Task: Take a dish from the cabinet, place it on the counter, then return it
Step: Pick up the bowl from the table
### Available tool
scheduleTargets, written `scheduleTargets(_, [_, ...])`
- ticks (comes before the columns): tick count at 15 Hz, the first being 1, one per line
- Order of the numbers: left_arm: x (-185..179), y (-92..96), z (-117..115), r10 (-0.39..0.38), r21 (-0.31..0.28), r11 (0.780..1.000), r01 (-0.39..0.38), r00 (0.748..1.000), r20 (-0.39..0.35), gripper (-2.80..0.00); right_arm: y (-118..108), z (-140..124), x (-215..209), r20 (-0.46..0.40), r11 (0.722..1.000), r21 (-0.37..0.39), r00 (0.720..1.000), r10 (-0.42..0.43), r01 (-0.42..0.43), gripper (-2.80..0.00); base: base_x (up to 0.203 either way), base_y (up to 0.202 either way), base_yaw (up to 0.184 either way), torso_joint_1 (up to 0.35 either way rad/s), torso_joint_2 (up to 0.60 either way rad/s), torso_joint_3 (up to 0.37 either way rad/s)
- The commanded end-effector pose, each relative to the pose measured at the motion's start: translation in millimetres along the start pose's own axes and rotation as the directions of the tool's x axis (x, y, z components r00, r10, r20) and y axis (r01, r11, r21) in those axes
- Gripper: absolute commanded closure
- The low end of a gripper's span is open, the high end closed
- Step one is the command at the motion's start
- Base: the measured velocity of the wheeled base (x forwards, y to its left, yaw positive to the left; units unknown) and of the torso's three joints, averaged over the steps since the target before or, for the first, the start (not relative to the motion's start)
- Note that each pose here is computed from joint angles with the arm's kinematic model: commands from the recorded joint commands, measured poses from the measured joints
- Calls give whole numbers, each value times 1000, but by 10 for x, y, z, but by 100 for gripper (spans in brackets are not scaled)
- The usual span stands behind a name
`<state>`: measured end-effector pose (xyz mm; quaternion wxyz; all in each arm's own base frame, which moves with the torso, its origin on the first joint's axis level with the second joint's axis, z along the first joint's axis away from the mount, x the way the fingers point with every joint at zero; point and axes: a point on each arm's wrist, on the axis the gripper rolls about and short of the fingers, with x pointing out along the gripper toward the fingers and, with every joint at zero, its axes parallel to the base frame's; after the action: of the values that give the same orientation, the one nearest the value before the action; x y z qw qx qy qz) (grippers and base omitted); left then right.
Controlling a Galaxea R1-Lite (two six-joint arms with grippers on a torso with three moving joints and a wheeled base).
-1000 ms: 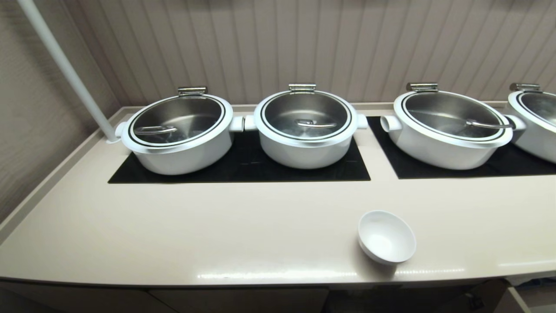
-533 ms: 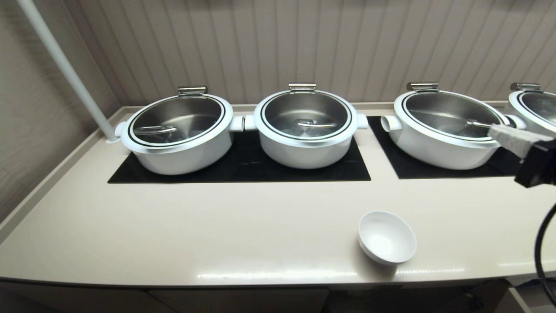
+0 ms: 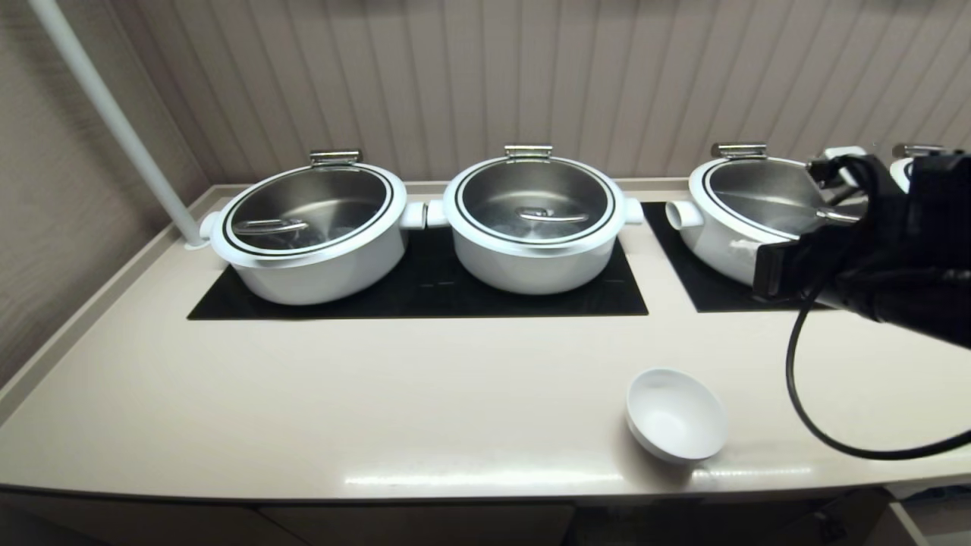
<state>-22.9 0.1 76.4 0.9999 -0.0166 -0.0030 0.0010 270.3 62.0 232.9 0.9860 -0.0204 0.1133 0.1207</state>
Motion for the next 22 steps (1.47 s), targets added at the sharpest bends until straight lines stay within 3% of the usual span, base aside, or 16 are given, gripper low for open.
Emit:
scheduleTargets(1, [0,0,1,2,-1,1000,-2,1000,2,0,5,-90,270,-105,1000,11,994,5,-4,0,0,0,0,0,0,0])
scheduleTargets(4, [0,0,1,1,-1,1000,-1,1000,2,0,6,-113,307,-262,999,54,965,10,5,0,0,0,0,0,0,0])
scheduleTargets(9, [0,0,-1,1,-1,1000,-1,1000,0,0,10,-187,193,-502,994,100,865,20,35,0,0,0,0,0,0,0])
scheduleTargets(12, [0,0,1,1,-1,1000,-1,1000,2,0,50,-283,166,-574,995,96,819,32,28,0,0,0,0,0,0,0])
scheduleTargets(20, [0,0,-1,1,-1,1000,-1,1000,1,0,204,-416,214,-641,994,109,765,65,7,0,0,0,0,0,0,0])
scheduleTargets(21, [0,0,-1,2,-1,1000,-2,1000,0,0,205,-427,221,-647,994,108,760,65,7,-280,0,0,0,0,0,0])
scheduleTargets(22, [0,0,1,1,-1,1000,-1,1000,2,0,205,-427,221,-647,994,109,760,65,8,-280,0,0,0,0,0,0])
